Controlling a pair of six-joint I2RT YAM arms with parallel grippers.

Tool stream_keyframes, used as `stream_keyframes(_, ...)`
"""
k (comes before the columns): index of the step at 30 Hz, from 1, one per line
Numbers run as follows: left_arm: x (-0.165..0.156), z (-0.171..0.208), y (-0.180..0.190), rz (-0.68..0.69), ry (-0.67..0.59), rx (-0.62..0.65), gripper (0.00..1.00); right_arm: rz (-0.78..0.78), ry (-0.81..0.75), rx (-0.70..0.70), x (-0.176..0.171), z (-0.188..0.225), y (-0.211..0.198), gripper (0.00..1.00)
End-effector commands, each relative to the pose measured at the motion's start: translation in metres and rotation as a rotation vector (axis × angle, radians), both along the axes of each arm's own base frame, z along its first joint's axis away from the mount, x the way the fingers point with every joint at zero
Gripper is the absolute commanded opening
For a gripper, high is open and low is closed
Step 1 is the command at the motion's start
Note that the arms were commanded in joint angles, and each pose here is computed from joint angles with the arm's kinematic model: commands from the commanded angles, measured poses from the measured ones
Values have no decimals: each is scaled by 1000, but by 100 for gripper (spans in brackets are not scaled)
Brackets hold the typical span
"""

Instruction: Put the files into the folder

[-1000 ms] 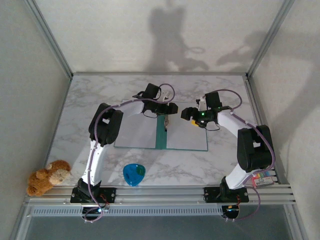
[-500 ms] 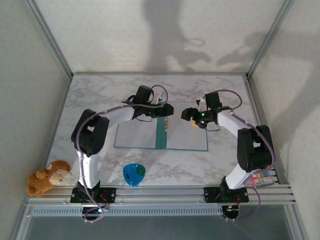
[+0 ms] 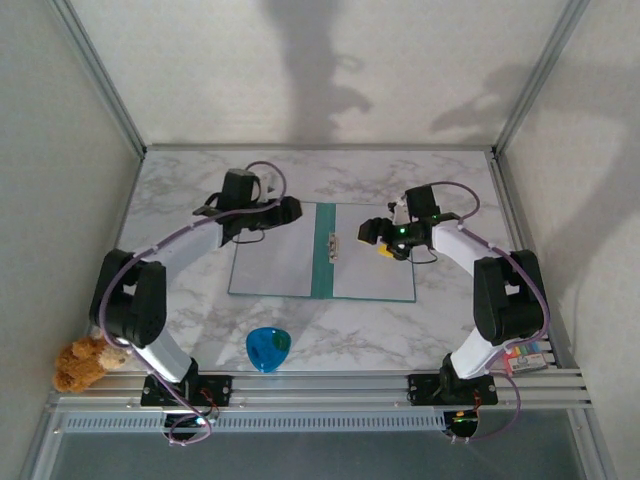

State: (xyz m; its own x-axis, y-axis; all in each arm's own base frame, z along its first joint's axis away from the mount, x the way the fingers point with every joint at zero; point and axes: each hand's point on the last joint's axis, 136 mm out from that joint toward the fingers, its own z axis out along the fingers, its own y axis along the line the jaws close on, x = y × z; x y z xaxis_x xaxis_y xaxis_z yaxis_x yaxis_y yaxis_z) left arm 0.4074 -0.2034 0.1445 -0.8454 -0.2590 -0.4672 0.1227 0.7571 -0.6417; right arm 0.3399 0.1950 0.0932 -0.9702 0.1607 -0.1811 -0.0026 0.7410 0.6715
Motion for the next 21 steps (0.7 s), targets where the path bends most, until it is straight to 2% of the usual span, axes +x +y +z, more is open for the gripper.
stream_keyframes(1,-24,-44,34,79,101,143,68,-6,-8,21,0,22,9,79)
stream_keyframes(6,-47,-78,56,129,141,232,63,11,15,-23,-3,25,23,77)
stream_keyframes(9,-61,-94,61,132,165,238,60,30,29,-61,-5,25,33,75)
stream_keyframes(12,-73,-98,50,97,176,200,58,70,13,-84,-6,27,47,75)
stream_keyframes(21,-98,-119,27,21,186,188,55,112,-35,-254,-3,24,70,75)
